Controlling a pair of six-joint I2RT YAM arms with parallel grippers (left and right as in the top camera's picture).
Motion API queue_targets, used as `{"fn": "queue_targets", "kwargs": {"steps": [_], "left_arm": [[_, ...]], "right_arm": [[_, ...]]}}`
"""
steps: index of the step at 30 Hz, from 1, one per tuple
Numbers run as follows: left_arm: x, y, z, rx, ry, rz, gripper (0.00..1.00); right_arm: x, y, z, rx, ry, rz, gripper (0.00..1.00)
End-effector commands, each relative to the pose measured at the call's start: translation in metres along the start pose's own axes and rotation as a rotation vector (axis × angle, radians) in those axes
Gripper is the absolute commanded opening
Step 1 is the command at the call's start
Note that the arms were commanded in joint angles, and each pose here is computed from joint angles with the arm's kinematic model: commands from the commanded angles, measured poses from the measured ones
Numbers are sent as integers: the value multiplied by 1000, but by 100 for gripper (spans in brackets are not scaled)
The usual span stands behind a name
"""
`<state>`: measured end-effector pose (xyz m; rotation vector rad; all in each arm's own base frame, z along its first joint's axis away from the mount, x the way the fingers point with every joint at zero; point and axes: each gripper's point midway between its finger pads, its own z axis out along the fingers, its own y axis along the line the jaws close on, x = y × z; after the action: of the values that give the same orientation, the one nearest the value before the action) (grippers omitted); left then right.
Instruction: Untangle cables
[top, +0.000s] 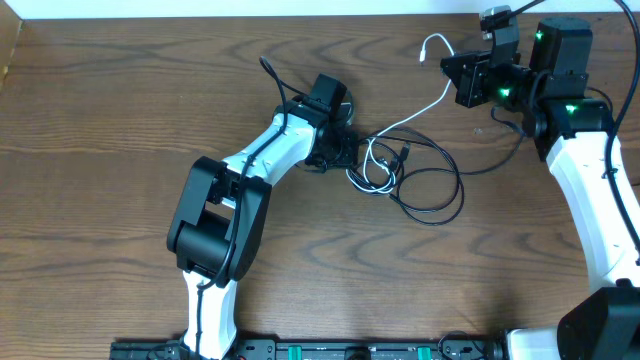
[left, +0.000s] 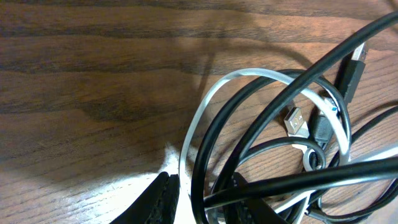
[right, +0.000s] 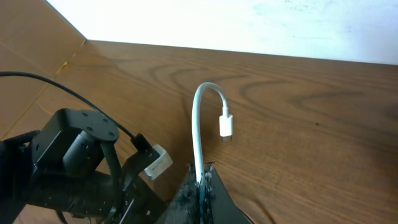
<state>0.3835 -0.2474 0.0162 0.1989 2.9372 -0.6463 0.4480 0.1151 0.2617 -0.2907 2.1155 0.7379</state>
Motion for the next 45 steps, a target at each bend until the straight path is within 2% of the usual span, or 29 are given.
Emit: {"fn": "queue_targets", "kwargs": {"steps": [1,8,14,21,24,33,37,45], "left_arm": [[2,6,4,-28,3,-4,28],[1,12,12,-35,-21,2,27],[-5,31,10,-142,-64,-53,8],[-1,34,9,-151,-47,-69,8],[3,44,7,-165,-25,-93,8],[6,79,-6,-196,7,-188,8],[11,79,-7,-181,30,-197,7],[16,87,-10,-190,55,-221,7]], "right_arm": [[-7,3,-6,-4,-17,-27,1],[-6,3,-6,-4,-14,-25,1],[-4,3,-6,-3,-5,-23,1],[0,1,-6,1,9,-62,1],[-12,-2,-17,17,-33,-75,1],[-74,27,-109,96,-288,-301,1],[-85,36,-143,162,-352,-331,1],[-106,33,-227,423,-525,-354,1]]}}
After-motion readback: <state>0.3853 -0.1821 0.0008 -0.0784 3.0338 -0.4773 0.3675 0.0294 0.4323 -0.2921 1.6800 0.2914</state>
